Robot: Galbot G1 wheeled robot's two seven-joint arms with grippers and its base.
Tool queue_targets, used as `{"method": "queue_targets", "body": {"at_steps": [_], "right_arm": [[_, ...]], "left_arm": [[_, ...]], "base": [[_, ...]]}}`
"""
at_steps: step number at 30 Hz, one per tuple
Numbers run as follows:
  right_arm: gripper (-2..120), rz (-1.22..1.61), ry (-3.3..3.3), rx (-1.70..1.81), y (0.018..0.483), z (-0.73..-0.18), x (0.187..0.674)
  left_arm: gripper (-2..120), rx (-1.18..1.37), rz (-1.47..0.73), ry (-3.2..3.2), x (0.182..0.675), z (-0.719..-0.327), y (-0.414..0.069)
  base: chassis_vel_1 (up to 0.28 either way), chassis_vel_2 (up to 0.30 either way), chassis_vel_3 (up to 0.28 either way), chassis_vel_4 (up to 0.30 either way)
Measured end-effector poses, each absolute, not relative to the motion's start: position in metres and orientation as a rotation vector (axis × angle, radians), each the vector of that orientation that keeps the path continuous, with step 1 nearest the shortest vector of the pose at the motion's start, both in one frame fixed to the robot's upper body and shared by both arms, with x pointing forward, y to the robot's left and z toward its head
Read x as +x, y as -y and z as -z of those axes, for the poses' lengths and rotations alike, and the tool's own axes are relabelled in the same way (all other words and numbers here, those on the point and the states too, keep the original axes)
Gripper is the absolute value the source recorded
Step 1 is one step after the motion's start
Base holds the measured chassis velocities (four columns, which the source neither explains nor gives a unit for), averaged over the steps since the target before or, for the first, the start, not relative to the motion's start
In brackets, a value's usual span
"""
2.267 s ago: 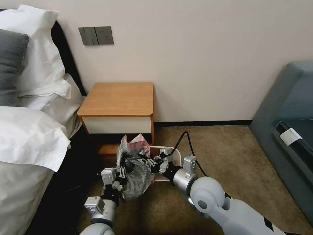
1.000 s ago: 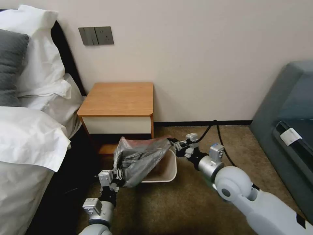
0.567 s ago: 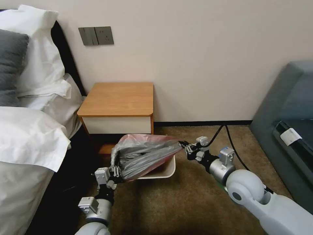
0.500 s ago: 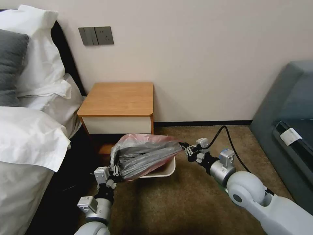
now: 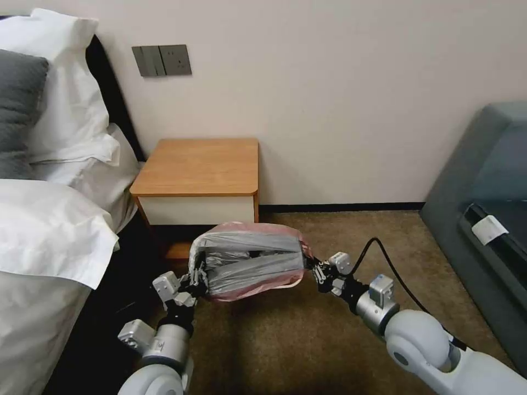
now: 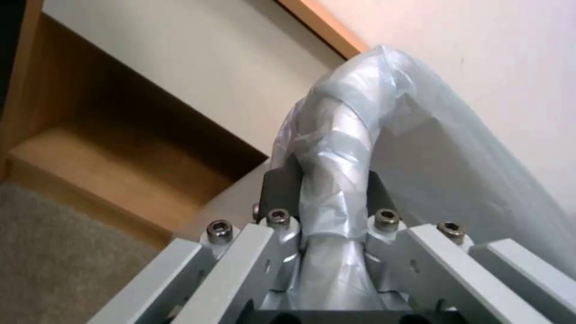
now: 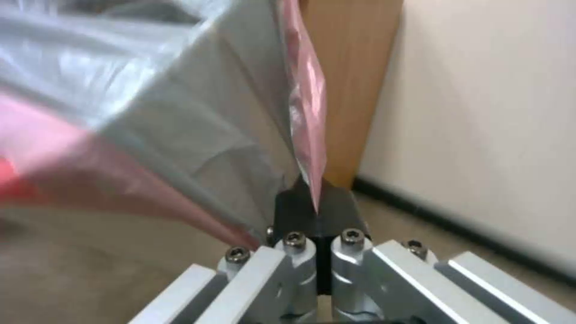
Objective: Pick up the garbage bag from the table and place it over the trash can.
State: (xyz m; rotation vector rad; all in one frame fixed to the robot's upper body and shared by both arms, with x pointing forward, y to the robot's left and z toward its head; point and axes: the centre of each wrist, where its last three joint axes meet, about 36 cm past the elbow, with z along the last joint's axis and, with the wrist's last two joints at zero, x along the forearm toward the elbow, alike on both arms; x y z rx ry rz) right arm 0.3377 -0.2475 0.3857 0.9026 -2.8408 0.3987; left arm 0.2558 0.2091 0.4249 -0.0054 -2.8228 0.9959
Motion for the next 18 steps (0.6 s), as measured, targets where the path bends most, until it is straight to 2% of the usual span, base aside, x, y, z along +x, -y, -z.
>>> {"method": "queue_targets", "body": {"at_steps": [6,18], "right_arm": [[0,-0.732,2.97,0.911,0.244,-0.358,0.344],[0,-0.995,3.027,0.909,0.239,-0.332,0.344]], "left_arm": [[9,-0.007,-1.099,2.772,0.254,-0.431,-0.203],[11,-0.038,-1.255,2.669,0.248,-0.439,-0.184]], "base": [[0.0,0.0,0.0,0.0],[0.0,0.0,0.0,0.0]]}}
